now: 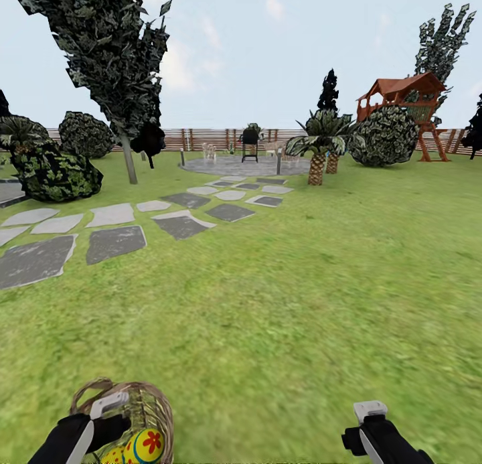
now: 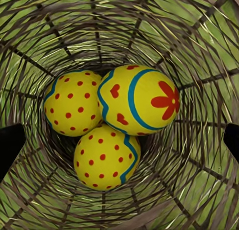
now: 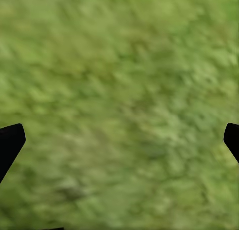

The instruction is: Take the three Easter eggs out of the wicker basket on the lawn in the garden, then place them on the lawn next to a single tree (choose any tree) so that all three eggs are next to the same tree and none are left in the basket.

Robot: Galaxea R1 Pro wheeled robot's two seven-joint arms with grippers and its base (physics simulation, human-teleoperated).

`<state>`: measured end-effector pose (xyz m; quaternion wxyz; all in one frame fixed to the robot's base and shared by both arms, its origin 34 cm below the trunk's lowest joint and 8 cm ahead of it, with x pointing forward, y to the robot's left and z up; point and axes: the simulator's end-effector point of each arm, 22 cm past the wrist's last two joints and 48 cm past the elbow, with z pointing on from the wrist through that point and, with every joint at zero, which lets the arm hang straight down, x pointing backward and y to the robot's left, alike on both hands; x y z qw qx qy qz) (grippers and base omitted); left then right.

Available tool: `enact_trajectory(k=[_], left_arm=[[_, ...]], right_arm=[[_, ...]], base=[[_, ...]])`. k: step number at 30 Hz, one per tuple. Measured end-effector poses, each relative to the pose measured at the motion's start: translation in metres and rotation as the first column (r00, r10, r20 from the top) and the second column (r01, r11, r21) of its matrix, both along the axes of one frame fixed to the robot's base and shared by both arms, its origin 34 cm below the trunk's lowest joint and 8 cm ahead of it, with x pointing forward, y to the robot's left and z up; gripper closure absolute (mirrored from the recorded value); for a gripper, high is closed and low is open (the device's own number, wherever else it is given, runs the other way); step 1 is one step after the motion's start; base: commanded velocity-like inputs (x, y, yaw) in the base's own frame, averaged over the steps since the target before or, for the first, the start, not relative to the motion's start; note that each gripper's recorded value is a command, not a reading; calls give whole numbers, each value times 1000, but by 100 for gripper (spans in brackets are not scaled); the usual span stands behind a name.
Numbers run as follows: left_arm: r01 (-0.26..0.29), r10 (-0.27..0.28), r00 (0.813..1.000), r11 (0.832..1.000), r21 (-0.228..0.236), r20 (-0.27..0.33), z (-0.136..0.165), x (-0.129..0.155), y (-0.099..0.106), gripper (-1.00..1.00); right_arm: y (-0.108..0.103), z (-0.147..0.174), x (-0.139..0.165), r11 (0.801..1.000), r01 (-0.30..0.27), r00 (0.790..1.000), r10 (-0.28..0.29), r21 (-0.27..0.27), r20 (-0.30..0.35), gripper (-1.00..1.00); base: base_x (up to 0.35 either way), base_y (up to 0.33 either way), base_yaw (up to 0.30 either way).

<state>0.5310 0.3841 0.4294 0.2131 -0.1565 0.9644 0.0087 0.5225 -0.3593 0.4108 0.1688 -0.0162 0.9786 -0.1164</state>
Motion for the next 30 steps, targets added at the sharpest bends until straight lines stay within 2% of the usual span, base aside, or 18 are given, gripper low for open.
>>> enact_trajectory(k=[15, 19, 23, 30], left_arm=[[0, 0, 1000, 1000, -1, -1, -32, -7, -1, -100], [0, 0, 1000, 1000, -1, -1, -41, -9, -1, -100], [0, -1, 1000, 1000, -2, -1, -50, -10, -2, -100], [2, -2, 1000, 1000, -2, 0, -65, -14, -2, -100]], right_arm=[[1, -32, -6, 1000, -1, 1000, 1, 1, 0, -100], [5, -47, -15, 1000, -1, 1000, 1, 7, -16, -100], [11, -60, -16, 1000, -6, 1000, 6, 16, 8, -100], [10, -77, -21, 1000, -2, 1000, 2, 18, 11, -100]], base=[[0, 0, 0], [0, 0, 0], [0, 0, 0], [0, 0, 0]])
